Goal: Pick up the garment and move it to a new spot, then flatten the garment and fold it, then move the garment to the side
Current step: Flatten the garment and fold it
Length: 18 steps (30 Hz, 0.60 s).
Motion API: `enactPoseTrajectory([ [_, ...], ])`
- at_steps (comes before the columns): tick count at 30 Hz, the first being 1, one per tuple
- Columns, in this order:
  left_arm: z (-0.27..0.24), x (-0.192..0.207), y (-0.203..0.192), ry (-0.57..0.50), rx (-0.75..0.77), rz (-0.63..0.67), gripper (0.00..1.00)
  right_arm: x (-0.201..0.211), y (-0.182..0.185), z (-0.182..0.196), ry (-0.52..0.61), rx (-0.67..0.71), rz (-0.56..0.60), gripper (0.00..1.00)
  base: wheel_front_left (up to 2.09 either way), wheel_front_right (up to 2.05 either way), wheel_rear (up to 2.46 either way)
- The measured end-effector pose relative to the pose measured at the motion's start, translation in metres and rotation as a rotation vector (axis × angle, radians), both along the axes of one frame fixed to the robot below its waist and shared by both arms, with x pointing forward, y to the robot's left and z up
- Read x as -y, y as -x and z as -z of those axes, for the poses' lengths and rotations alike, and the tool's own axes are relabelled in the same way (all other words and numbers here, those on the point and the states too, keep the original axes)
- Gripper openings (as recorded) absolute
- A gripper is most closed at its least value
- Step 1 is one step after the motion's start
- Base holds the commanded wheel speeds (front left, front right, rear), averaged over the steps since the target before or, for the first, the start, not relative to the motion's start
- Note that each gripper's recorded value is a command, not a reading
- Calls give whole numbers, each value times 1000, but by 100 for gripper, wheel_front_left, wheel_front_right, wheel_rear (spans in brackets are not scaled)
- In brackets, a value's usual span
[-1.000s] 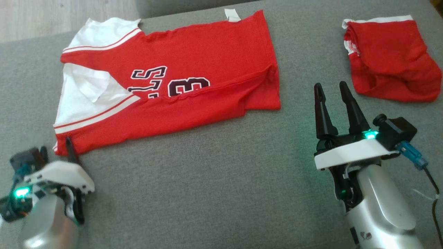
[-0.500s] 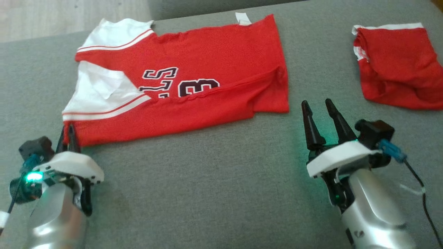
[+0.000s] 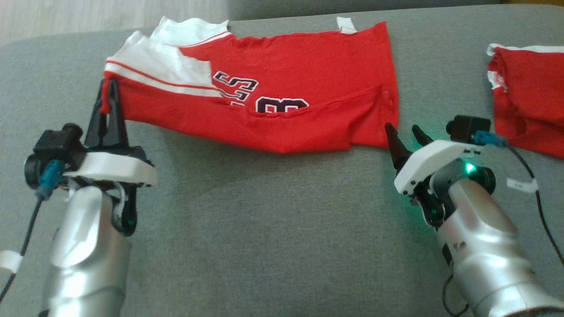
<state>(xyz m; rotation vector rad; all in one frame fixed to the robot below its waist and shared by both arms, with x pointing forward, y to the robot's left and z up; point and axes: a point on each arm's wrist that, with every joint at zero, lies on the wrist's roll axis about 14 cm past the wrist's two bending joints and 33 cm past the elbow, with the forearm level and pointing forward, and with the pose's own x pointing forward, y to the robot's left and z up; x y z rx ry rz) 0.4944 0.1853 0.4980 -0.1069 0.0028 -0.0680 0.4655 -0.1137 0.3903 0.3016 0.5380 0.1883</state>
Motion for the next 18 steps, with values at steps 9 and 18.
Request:
enactPoseTrajectory([
  [9,5,7,13,-16,0,24,0,-18,-9,14,39,-109,-74,68,0,0,0],
  [18,20,-6,22,-36,-60,-9,0,0,-1,12,142,-74,-77,0,0,0,0],
])
